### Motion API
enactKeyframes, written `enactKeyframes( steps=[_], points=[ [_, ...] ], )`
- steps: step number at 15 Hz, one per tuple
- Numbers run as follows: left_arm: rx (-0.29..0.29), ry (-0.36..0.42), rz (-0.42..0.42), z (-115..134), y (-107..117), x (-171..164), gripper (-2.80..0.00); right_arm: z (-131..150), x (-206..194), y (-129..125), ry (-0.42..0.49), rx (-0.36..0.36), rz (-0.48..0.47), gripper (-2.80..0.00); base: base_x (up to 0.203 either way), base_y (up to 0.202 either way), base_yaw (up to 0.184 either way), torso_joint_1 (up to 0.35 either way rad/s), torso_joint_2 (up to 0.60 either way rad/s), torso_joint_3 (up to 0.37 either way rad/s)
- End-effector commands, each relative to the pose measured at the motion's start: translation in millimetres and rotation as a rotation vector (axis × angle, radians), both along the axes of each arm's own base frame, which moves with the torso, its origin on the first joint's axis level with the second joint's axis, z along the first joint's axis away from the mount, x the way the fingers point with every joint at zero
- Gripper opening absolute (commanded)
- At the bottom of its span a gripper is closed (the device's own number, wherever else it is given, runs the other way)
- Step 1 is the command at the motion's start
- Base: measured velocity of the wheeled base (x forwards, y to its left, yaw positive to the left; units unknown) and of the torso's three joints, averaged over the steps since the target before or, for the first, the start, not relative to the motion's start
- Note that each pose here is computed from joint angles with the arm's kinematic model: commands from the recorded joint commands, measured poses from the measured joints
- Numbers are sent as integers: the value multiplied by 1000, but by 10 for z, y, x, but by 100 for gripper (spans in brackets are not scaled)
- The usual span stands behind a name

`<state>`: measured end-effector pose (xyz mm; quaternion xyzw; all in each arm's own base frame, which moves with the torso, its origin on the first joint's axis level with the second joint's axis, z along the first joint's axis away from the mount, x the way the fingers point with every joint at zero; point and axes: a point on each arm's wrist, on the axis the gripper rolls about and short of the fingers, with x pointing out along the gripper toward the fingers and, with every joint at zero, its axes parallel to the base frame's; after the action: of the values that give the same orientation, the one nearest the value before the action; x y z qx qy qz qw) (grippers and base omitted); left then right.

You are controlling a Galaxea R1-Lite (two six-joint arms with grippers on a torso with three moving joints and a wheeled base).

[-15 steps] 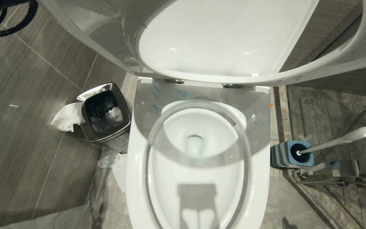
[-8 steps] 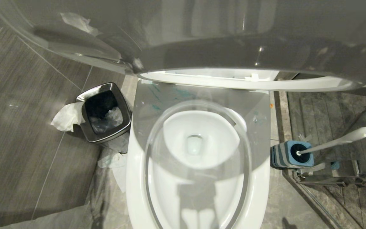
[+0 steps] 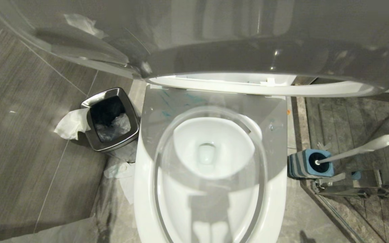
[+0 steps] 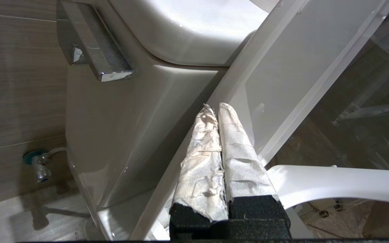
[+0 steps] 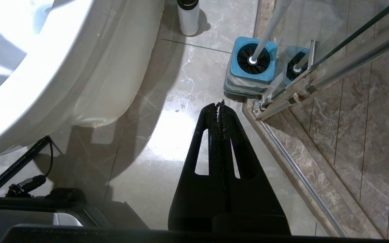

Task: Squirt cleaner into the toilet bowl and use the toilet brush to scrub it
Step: Close the toilet lid

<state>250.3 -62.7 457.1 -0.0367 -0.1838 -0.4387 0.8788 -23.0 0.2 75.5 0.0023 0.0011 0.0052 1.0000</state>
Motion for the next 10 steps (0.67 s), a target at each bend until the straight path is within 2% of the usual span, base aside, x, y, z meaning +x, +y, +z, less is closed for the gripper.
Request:
enactKeyframes(
  steps=[1, 10],
  points=[
    [-1, -5, -2, 16, 7, -28, -280, -3, 2, 0, 2, 0, 0, -280, 0, 0, 0, 0, 0, 0],
    [-1, -4, -2, 19, 10, -44, -280, 0, 1, 0, 1, 0, 0, -280, 0, 0, 0, 0, 0, 0]
  ],
)
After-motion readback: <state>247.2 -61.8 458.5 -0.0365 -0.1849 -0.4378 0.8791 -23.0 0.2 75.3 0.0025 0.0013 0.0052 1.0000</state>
